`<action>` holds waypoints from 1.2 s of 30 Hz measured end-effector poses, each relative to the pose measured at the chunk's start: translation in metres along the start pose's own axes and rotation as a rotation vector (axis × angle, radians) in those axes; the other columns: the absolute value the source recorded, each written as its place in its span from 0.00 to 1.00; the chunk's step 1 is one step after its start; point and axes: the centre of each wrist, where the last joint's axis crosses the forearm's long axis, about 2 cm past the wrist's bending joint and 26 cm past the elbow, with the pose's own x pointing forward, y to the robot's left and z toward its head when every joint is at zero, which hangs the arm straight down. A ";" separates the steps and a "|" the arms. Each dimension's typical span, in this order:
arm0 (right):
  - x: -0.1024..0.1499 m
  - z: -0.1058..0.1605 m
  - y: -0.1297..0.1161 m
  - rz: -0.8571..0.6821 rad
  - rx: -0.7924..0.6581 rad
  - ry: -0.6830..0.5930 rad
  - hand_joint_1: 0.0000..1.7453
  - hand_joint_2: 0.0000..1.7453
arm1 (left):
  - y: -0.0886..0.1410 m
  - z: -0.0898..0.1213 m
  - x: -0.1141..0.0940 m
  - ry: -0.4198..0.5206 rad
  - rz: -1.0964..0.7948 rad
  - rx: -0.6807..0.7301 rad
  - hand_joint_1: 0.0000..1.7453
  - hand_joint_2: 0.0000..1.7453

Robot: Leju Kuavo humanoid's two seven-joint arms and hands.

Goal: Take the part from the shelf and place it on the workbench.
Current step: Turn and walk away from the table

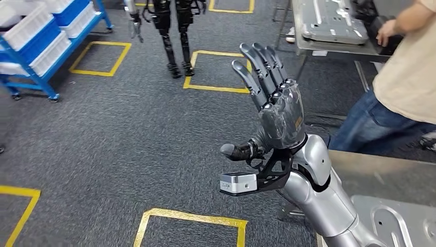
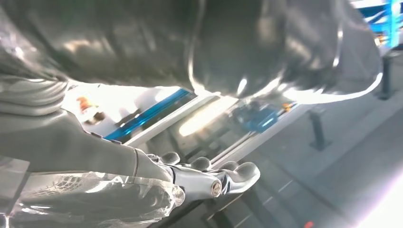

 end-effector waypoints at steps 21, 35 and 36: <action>-0.003 0.000 -0.001 0.016 0.004 -0.005 0.00 0.00 | 0.000 0.000 0.001 -0.022 0.010 -0.002 0.00 0.00; -0.005 -0.002 0.005 0.000 0.017 0.008 0.00 0.00 | 0.000 0.000 0.001 0.004 0.016 -0.013 0.00 0.00; -0.005 -0.002 0.005 -0.002 0.022 0.010 0.00 0.00 | 0.000 -0.001 0.001 0.005 0.015 -0.013 0.00 0.00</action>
